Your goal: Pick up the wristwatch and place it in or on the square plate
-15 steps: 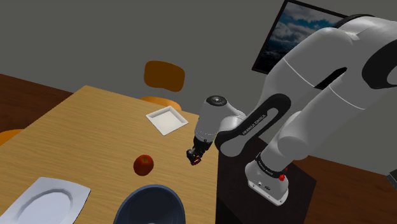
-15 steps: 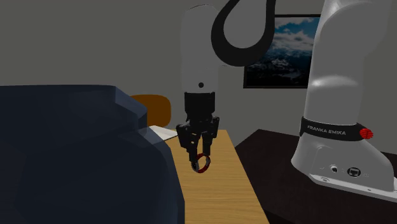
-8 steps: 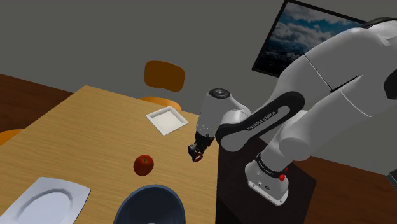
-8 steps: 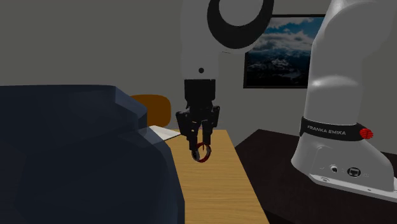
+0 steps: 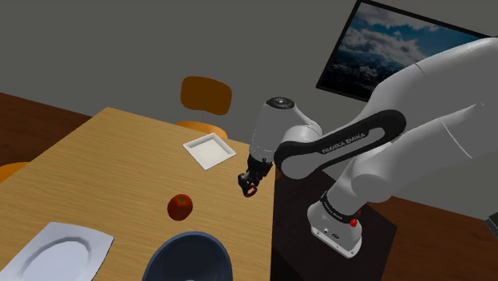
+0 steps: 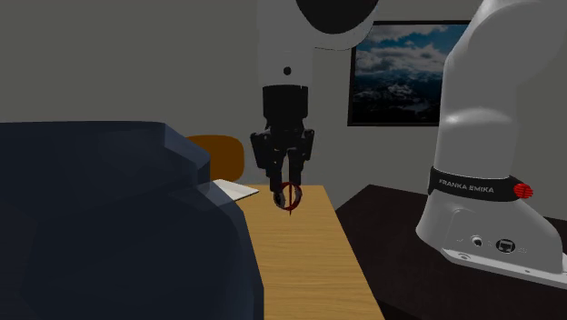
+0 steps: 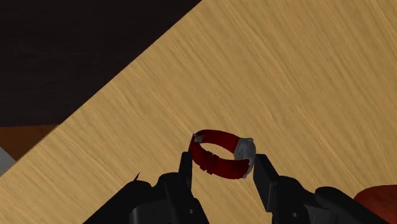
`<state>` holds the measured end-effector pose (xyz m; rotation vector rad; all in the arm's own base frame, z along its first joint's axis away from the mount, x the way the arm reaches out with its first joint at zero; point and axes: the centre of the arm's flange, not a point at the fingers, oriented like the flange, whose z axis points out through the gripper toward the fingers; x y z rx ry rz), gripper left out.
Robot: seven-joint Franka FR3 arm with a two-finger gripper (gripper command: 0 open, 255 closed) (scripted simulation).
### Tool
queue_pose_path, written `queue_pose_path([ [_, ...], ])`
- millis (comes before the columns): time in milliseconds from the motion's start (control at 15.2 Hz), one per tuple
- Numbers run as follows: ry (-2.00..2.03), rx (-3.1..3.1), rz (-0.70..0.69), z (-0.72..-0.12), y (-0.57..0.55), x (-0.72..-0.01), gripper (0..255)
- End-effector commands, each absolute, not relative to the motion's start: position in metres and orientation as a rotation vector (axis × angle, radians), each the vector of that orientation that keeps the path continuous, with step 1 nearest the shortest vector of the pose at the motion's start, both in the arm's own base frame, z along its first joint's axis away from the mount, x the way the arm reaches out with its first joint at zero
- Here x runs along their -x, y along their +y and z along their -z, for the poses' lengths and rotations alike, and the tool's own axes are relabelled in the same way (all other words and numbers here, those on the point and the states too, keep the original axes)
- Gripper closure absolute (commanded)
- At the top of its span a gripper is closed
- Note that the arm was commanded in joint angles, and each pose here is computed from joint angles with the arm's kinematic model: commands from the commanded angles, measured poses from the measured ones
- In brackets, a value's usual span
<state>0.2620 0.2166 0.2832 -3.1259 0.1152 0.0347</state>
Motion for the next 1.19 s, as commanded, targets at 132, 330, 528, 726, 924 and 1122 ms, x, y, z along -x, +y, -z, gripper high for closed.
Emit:
queue_pose_path([
  [132, 0.115, 3.126, -0.036, -0.301, 0.218, -0.261, 255],
  [330, 0.115, 3.126, -0.036, -0.304, 0.21, -0.299, 255],
  [528, 0.115, 3.126, -0.036, -0.307, 0.202, -0.338, 255],
  [726, 0.116, 3.125, -0.037, -0.309, 0.201, -0.349, 255],
  [924, 0.245, 3.051, 0.003, -0.286, 0.183, -0.334, 0],
  [1122, 0.429, 2.928, 0.06, -0.248, 0.16, -0.311, 0],
])
